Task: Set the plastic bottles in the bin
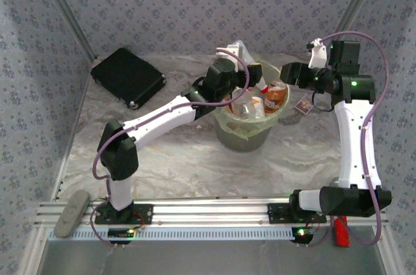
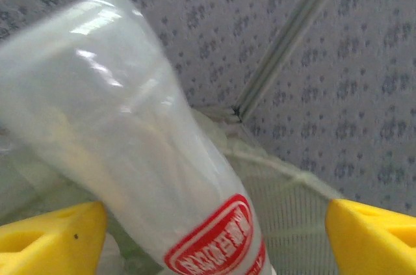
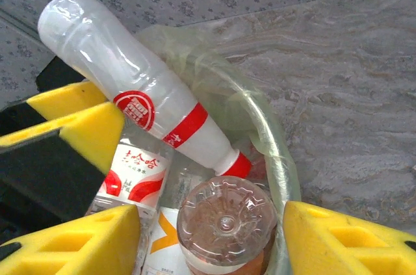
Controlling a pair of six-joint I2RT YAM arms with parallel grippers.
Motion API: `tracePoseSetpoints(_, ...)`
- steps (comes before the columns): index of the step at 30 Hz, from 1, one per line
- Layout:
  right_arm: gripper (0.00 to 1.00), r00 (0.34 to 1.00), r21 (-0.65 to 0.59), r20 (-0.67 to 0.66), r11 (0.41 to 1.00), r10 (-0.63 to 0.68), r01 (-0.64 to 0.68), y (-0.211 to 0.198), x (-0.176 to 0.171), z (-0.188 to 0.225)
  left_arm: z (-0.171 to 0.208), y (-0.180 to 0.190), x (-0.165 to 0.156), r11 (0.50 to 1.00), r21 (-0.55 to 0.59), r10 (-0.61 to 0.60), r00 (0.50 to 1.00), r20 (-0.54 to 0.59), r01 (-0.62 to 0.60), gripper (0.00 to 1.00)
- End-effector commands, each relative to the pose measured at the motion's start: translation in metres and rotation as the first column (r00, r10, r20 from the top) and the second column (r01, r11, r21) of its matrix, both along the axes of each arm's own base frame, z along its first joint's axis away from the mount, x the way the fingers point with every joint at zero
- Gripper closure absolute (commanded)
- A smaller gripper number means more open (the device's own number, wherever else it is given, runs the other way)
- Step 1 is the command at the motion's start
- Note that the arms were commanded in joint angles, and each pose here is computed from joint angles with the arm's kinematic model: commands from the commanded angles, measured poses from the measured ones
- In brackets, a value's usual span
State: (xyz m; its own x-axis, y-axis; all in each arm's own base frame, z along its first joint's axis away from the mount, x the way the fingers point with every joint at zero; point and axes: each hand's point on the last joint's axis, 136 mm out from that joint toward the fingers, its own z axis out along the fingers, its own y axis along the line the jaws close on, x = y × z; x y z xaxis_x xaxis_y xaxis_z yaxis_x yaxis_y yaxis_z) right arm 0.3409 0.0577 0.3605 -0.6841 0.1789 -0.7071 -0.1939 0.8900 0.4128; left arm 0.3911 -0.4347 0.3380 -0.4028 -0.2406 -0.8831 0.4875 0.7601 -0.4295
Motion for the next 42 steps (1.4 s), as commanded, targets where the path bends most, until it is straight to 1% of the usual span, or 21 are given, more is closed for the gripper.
tracePoseSetpoints(1,0.38,1.0,0.063,-0.009,0.998,0.005,-0.004,0.001,-0.003,-0.002,0.054,0.015,-0.018,0.999,-0.036,-0.031,0.997,0.069,0.033,0.09)
tracePoseSetpoints(5,0.4,0.999,0.092,-0.036,0.996,0.009,-0.005,0.002,0.001,-0.015,0.079,0.038,-0.029,1.0,-0.022,-0.005,0.996,0.094,0.007,0.08)
tracePoseSetpoints(8,0.42,0.999,0.096,-0.044,0.995,-0.002,0.006,0.0,0.006,-0.022,0.089,0.062,-0.03,0.999,-0.007,0.033,0.995,0.094,-0.033,0.1)
tracePoseSetpoints(13,0.44,0.997,0.097,-0.077,0.995,0.013,-0.005,0.002,0.012,-0.036,0.088,0.103,-0.008,0.993,-0.045,0.114,0.991,0.065,-0.111,0.13)
tracePoseSetpoints(15,0.46,0.996,0.099,-0.085,0.995,0.023,-0.015,0.004,0.013,-0.039,0.087,0.111,0.002,0.99,-0.071,0.126,0.99,0.062,-0.121,0.16)
tracePoseSetpoints(16,0.47,0.995,0.103,-0.09,0.994,0.032,-0.023,0.006,0.013,-0.04,0.085,0.112,0.009,0.99,-0.082,0.123,0.99,0.061,-0.118,0.17)
tracePoseSetpoints(18,0.47,0.994,0.104,-0.1,0.994,0.045,-0.035,0.01,0.013,-0.044,0.081,0.11,0.021,0.989,-0.099,0.114,0.992,0.046,-0.109,0.25)
tracePoseSetpoints(19,0.47,0.993,0.103,-0.104,0.994,0.051,-0.04,0.012,0.013,-0.046,0.077,0.106,0.027,0.99,-0.103,0.101,0.994,0.032,-0.098,0.3)
tracePoseSetpoints(21,0.47,0.992,0.1,-0.11,0.994,0.055,-0.044,0.013,0.013,-0.048,0.071,0.095,0.034,0.993,-0.096,0.077,0.997,0.023,-0.074,0.35)
tracePoseSetpoints(24,0.48,0.991,0.1,-0.119,0.994,0.058,-0.046,0.014,0.013,-0.052,0.056,0.08,0.045,0.997,-0.062,0.053,0.999,0.0,-0.053,0.43)
tracePoseSetpoints(26,0.49,0.99,0.105,-0.122,0.993,0.07,-0.057,0.017,0.012,-0.054,0.043,0.072,0.05,0.999,-0.03,0.038,0.999,-0.034,-0.039,0.51)
tracePoseSetpoints(27,0.49,0.989,0.108,-0.125,0.992,0.078,-0.065,0.019,0.012,-0.056,0.037,0.07,0.051,0.999,-0.018,0.032,0.998,-0.051,-0.033,0.53)
tracePoseSetpoints(29,0.5,0.987,0.118,-0.127,0.989,0.099,-0.084,0.024,0.011,-0.057,0.025,0.067,0.048,1.0,0.003,0.027,0.997,-0.077,-0.027,0.59)
tracePoseSetpoints(31,0.5,0.985,0.137,-0.126,0.985,0.121,-0.104,0.03,0.01,-0.056,0.017,0.068,0.043,1.0,0.012,0.026,0.996,-0.091,-0.025,0.62)
tracePoseSetpoints(36,0.52,0.976,0.179,-0.127,0.972,0.178,-0.154,0.049,0.01,-0.059,0.01,0.086,0.024,0.999,0.019,0.051,0.994,-0.101,-0.049,0.63)
tracePoseSetpoints(42,0.53,0.95,0.213,-0.137,0.945,0.279,-0.247,0.093,0.01,-0.066,0.017,0.123,-0.002,0.994,0.021,0.113,0.99,-0.083,-0.111,0.63)
